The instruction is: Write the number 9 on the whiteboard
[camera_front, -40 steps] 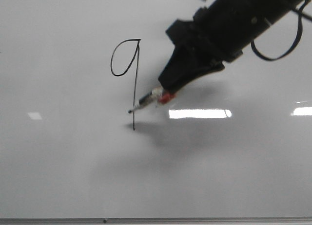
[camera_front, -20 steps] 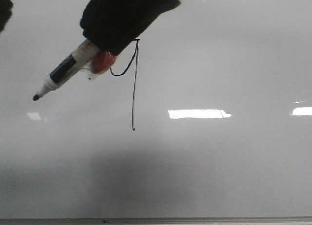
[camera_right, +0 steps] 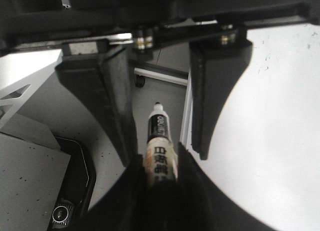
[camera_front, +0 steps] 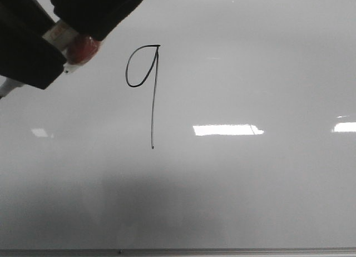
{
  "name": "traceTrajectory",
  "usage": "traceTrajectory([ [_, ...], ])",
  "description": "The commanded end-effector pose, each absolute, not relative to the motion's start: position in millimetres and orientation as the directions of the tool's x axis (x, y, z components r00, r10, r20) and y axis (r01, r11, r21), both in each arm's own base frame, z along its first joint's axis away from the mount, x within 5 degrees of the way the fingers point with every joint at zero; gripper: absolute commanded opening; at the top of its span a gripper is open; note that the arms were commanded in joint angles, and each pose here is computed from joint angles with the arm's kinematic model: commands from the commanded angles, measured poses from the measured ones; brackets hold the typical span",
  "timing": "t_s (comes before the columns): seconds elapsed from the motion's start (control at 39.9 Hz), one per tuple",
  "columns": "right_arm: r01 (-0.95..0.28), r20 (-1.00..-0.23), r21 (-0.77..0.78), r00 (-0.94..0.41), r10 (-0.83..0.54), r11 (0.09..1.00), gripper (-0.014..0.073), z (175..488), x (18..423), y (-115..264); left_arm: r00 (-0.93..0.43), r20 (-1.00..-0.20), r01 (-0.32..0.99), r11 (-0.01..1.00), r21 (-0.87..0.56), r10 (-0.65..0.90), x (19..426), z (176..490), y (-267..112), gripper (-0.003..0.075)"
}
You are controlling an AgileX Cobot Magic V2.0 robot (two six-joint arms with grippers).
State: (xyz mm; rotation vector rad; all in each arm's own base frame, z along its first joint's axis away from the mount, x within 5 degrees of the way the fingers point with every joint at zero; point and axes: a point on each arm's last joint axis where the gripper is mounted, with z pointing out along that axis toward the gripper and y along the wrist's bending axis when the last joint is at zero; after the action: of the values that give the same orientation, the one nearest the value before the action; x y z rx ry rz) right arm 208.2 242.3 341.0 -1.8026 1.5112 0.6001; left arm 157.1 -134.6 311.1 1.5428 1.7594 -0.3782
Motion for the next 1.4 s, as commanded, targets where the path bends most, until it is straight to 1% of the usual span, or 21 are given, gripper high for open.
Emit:
traceTrajectory([
  [0.0, -0.959, -0.766, -0.279, 0.249, -0.592, -0.041, -0.0058, 366.3, 204.4, 239.3, 0.028, -0.746, 0.923, 0.269, 0.275, 0.666, 157.8, 327.7, -137.6, 0.0274],
  [0.1, -0.959, -0.764, -0.282, 0.250, -0.594, -0.042, -0.0058, 366.1, 204.6, 239.2, 0.028, -0.746, 0.923, 0.269, 0.275, 0.666, 157.8, 327.7, -137.6, 0.0225],
  [0.28, -0.959, -0.765, -0.279, 0.250, -0.594, -0.044, -0.0051, 366.0, 204.3, 239.2, 0.028, -0.746, 0.923, 0.269, 0.275, 0.666, 157.8, 327.7, -137.6, 0.0077],
  [0.35, -0.961, -0.772, -0.272, 0.243, -0.588, -0.041, 0.0006, 366.6, 203.9, 239.7, 0.026, -0.748, 0.924, 0.270, 0.272, 0.663, 157.7, 327.9, -137.8, 0.0004],
  [0.38, -0.963, -0.777, -0.267, 0.238, -0.583, -0.037, 0.0048, 367.0, 203.8, 240.0, 0.025, -0.749, 0.924, 0.271, 0.271, 0.662, 157.7, 328.0, -137.9, -0.0017],
  [0.45, -0.966, -0.792, -0.257, 0.223, -0.569, -0.022, 0.0227, 368.5, 203.9, 241.0, 0.023, -0.752, 0.924, 0.273, 0.267, 0.658, 157.6, 328.1, -138.1, -0.0019],
  [0.53, -0.971, -0.806, -0.239, 0.196, -0.558, 0.004, 0.0391, 369.7, 204.6, 241.7, 0.023, -0.752, 0.924, 0.273, 0.267, 0.658, 157.6, 328.1, -138.1, -0.0019],
  [0.55, -0.972, -0.810, -0.234, 0.186, -0.556, 0.015, 0.0432, 370.0, 205.3, 241.5, 0.023, -0.752, 0.924, 0.273, 0.267, 0.658, 157.6, 328.1, -138.1, -0.0019],
  [0.58, -0.974, -0.817, -0.225, 0.168, -0.552, 0.038, 0.0485, 371.3, 205.9, 241.3, 0.023, -0.752, 0.924, 0.273, 0.267, 0.658, 157.6, 328.1, -138.1, -0.0019],
  [0.63, -0.975, -0.831, -0.205, 0.129, -0.541, 0.083, 0.0522, 374.2, 207.3, 239.6, 0.023, -0.753, 0.923, 0.275, 0.269, 0.657, 157.9, 328.3, -138.1, -0.0019],
  [0.75, -0.963, -0.854, -0.205, 0.088, -0.513, 0.176, 0.0517, 385.7, 211.0, 227.1, -0.034, -0.763, 0.909, 0.338, 0.246, 0.645, 164.0, 327.2, -136.2, -0.0019],
  [0.83, -0.952, -0.874, -0.177, 0.037, -0.484, 0.248, 0.0517, 396.5, 211.1, 212.2, -0.090, -0.752, 0.892, 0.389, 0.231, 0.653, 171.6, 323.7, -130.2, -0.0019],
  [0.9, -0.936, -0.893, -0.126, -0.038, -0.449, 0.330, 0.0517, 403.0, 206.7, 192.3, -0.206, -0.748, 0.847, 0.498, 0.186, 0.631, 183.8, 319.4, -118.5, -0.0019],
  [0.95, -0.919, -0.897, -0.102, -0.080, -0.434, 0.380, 0.0495, 401.3, 202.7, 177.6, -0.316, -0.755, 0.783, 0.607, 0.135, 0.575, 193.4, 317.5, -107.2, -0.0019],
  [1.03, -0.884, -0.900, -0.073, -0.141, -0.413, 0.463, 0.0407, 390.8, 193.5, 153.5, -0.446, -0.775, 0.644, 0.762, 0.070, 0.447, 207.0, 318.5, -84.5, -0.0019],
  [1.1, -0.831, -0.906, -0.040, -0.204, -0.370, 0.555, 0.0304, 378.7, 182.7, 131.2, -0.512, -0.789, 0.516, 0.856, 0.035, 0.341, 216.4, 319.8, -61.9, -0.0019],
  [1.2, -0.752, -0.920, -0.008, -0.253, -0.300, 0.659, 0.0203, 366.8, 166.5, 105.8, -0.532, -0.805, 0.390, 0.920, 0.043, 0.263, 224.0, 318.1, -36.2, -0.0019],
  [1.25, -0.704, -0.926, 0.002, -0.269, -0.265, 0.710, 0.0128, 355.9, 152.9, 90.9, -0.540, -0.815, 0.298, 0.954, 0.046, 0.208, 227.1, 314.4, -17.5, -0.0019],
  [1.3, -0.674, -0.927, 0.001, -0.277, -0.252, 0.738, 0.0056, 343.9, 140.5, 80.6, -0.552, -0.820, 0.219, 0.975, 0.032, 0.151, 227.7, 310.0, -2.5, -0.0019],
  [1.38, -0.641, -0.933, -0.006, -0.274, -0.235, 0.768, -0.0029, 331.0, 125.1, 70.1, -0.575, -0.815, 0.138, 0.990, -0.004, 0.077, 229.7, 299.7, 11.5, -0.0019],
])
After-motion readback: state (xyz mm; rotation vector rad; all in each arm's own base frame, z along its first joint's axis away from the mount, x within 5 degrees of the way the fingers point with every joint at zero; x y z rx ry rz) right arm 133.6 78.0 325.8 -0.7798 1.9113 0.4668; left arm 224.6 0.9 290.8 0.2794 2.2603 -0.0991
